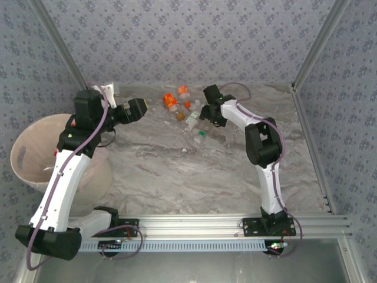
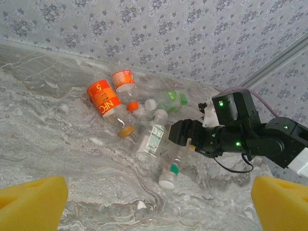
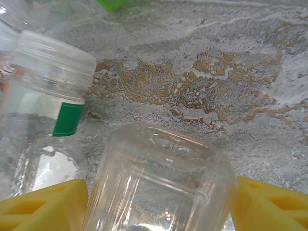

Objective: Put the plastic bottles in the bin

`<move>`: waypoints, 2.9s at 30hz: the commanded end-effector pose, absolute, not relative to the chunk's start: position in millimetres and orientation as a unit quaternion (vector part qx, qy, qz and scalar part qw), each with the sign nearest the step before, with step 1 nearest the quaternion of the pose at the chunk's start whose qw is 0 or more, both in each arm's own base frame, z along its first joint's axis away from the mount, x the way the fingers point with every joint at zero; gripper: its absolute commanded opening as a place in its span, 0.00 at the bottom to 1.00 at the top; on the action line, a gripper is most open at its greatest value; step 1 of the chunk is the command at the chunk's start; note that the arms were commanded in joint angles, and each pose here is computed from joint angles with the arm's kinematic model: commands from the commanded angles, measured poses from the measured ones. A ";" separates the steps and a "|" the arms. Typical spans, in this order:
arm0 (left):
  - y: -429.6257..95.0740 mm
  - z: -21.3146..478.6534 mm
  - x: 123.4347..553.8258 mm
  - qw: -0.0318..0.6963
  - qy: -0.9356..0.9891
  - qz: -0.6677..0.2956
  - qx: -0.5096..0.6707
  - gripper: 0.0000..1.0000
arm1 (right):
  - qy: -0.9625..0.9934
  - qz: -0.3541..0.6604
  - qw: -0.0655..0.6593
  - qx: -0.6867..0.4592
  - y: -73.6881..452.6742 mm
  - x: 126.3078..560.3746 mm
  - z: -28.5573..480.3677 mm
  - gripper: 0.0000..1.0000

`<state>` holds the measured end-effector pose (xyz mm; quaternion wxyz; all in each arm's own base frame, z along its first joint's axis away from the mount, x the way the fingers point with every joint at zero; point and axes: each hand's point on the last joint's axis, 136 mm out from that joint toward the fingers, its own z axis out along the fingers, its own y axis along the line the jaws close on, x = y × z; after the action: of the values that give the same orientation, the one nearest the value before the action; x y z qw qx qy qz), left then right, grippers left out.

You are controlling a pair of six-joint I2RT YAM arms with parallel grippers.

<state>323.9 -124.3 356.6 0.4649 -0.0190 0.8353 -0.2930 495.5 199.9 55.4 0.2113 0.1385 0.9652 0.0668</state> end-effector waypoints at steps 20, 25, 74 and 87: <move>-187.2 334.6 330.3 0.429 0.832 -0.348 0.054 0.98 | 0.917 0.163 0.331 0.154 172.2 452.1 128.8 0.49; -215.0 319.5 334.9 0.422 0.834 -0.345 0.091 0.98 | 0.888 0.212 0.370 0.171 168.2 435.2 157.4 0.48; -385.9 234.2 371.1 0.381 0.809 -0.385 0.230 0.64 | 0.768 0.497 0.356 0.192 236.2 404.1 275.9 0.57; -362.2 234.7 372.7 0.408 0.821 -0.338 0.214 0.58 | 0.752 0.482 0.420 0.158 178.4 399.3 320.9 1.00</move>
<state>374.4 -374.1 213.7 0.3798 0.2153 0.8285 -0.3506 407.3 188.7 288.4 0.3886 0.1870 0.7673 0.4745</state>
